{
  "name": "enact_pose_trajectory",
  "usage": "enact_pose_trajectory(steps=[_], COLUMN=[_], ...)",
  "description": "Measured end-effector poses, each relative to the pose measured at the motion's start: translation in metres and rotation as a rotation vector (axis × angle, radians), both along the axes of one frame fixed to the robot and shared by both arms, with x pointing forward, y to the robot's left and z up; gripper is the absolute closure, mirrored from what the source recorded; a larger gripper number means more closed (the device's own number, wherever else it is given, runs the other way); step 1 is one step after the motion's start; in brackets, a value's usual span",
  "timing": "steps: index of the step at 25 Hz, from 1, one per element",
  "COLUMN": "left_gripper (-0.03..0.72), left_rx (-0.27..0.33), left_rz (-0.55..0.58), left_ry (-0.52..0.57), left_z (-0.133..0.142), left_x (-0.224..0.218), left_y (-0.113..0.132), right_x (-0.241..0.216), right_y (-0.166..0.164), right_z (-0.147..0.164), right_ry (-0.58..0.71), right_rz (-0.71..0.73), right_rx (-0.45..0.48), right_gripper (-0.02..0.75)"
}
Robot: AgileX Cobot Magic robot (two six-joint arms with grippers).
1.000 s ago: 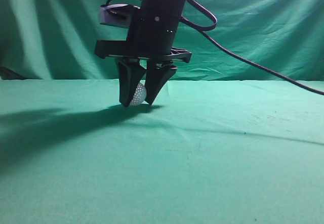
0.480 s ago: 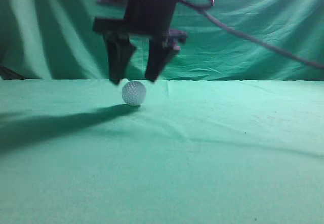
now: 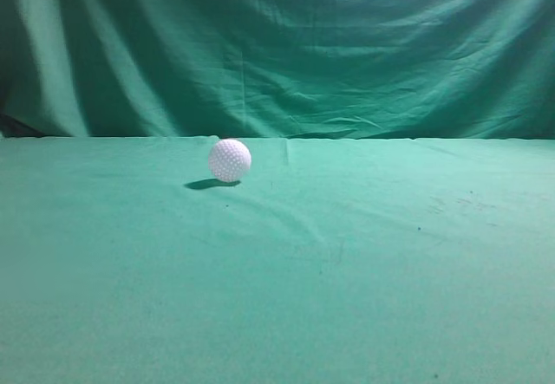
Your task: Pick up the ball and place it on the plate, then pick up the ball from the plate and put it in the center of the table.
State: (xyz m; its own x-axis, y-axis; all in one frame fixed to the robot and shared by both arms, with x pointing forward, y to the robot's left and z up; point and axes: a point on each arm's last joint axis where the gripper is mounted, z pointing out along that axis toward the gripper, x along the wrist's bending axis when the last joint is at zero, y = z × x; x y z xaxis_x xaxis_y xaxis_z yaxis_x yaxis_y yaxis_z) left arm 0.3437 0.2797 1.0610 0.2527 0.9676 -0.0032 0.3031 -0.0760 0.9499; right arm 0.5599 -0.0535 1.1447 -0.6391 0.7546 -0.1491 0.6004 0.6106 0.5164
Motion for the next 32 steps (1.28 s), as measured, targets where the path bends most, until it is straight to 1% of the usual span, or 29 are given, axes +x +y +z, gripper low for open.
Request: enact_pose_trajectory(steps=[1,2,3,4,6,7,10,13,18,19,22,24,27,32], left_gripper=[0.688,0.688,0.688,0.688,0.688,0.688,0.688,0.688,0.688,0.688,0.688,0.688,0.688,0.688], left_rx=[-0.052,-0.103,-0.131,-0.125,-0.041,-0.019,-0.017,-0.011,-0.003,0.000,0.004,0.003,0.002,0.000], left_rz=[0.012,0.015,0.011,-0.002,-0.061,-0.086,-0.122,-0.116,-0.027,-0.009,0.010,0.010,0.011,0.013], left_ry=[-0.002,0.001,0.001,-0.002,-0.005,-0.008,0.015,0.049,0.080,0.084,0.101,0.105,0.105,0.104], left_z=[0.001,0.002,0.000,-0.002,-0.011,-0.014,-0.027,-0.042,-0.067,-0.072,-0.081,-0.082,-0.082,-0.082], left_x=[0.000,0.000,0.000,0.000,-0.001,-0.003,-0.006,-0.007,-0.008,-0.008,-0.009,-0.010,-0.010,-0.010], left_y=[0.000,-0.002,-0.003,-0.004,-0.006,-0.008,-0.011,-0.010,-0.003,-0.001,0.000,0.000,0.000,0.001], right_x=[-0.008,-0.017,-0.025,-0.032,-0.050,-0.058,-0.089,-0.117,-0.162,-0.172,-0.195,-0.208,-0.222,-0.232], right_y=[-0.008,-0.015,-0.022,-0.028,-0.043,-0.049,-0.073,-0.094,-0.129,-0.136,-0.153,-0.163,-0.172,-0.179], right_z=[0.014,0.028,0.041,0.049,0.066,0.067,0.070,0.057,0.018,0.014,-0.013,-0.026,-0.051,-0.093], right_ry=[-0.014,-0.031,-0.051,-0.066,-0.106,-0.119,-0.179,-0.221,-0.282,-0.310,-0.362,-0.399,-0.415,-0.380], right_rz=[-0.020,-0.034,-0.039,-0.042,-0.046,-0.043,-0.031,-0.017,0.008,0.013,0.028,0.036,0.026,-0.032], right_rx=[0.012,0.024,0.046,0.059,0.099,0.109,0.157,0.192,0.243,0.268,0.310,0.348,0.394,0.480], right_gripper=[0.685,0.703,0.738,0.738,0.738,0.738,0.738,0.738,0.738,0.738,0.738,0.738,0.738,0.738])
